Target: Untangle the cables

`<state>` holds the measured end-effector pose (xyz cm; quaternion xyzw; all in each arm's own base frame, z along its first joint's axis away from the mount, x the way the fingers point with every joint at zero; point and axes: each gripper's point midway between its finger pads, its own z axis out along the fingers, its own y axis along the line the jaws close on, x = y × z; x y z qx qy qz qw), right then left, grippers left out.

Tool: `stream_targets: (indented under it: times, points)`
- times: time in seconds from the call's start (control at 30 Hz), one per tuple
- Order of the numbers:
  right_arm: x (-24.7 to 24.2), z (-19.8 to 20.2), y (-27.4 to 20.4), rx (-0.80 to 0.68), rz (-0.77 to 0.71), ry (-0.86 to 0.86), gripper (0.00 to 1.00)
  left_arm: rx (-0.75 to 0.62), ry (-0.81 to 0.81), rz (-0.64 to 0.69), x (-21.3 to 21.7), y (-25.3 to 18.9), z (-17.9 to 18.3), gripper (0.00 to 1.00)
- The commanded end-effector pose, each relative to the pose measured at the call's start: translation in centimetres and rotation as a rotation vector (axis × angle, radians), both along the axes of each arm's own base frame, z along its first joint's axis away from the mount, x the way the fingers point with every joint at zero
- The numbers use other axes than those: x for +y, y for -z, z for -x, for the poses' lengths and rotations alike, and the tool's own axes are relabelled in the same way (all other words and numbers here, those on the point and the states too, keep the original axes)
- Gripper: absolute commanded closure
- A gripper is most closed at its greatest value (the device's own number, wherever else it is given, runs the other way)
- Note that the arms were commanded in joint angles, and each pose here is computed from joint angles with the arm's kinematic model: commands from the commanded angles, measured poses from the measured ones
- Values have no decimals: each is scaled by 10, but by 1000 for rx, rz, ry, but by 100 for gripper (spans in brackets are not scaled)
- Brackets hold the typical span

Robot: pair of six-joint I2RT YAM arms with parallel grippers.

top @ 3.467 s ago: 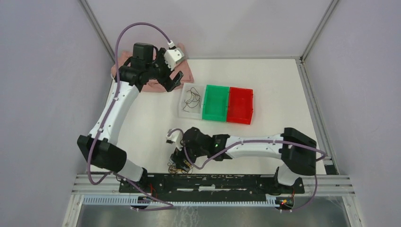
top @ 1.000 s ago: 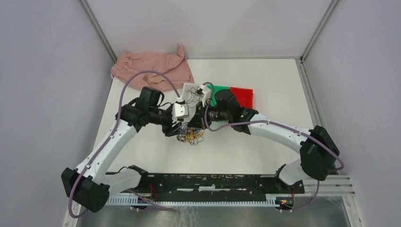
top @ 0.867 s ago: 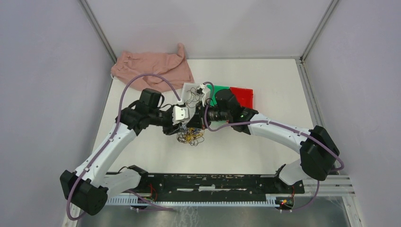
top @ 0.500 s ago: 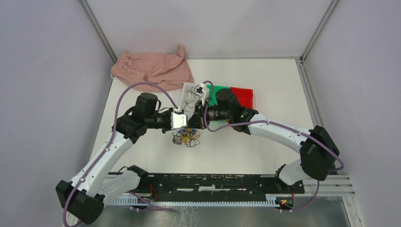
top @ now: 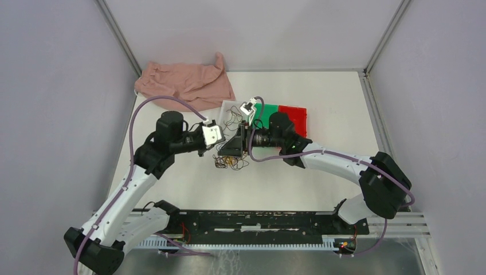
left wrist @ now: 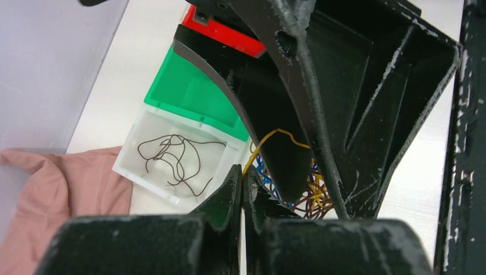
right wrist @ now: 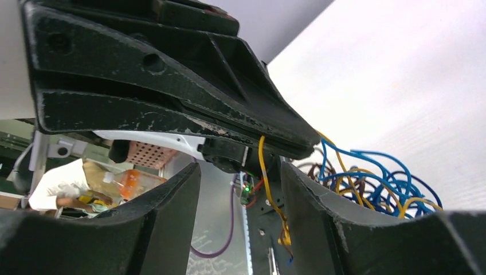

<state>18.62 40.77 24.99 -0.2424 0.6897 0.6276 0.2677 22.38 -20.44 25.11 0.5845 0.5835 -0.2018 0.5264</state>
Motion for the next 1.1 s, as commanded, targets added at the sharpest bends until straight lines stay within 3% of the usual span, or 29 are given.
stream_targets:
  times: [0.0, 0.17, 0.33, 0.6, 1.07]
  points:
    - [-1, 7, -55, -51, -190, -27, 41, 39, -40, 155, -12, -44, -2, 97]
    - [-2, 10, -60, -32, -228, -36, 45, 57, -74, 227, -15, -63, -7, 97]
    - [-3, 11, -33, 8, -188, -26, 48, 30, -99, 283, -17, -89, -15, 97]
    - [1, 2, 16, 46, -76, 5, 49, 83, -109, 402, -25, -128, -16, 97]
    - [-13, -13, 103, 67, 165, 125, 49, -20, -84, 507, -25, -207, -13, 97]
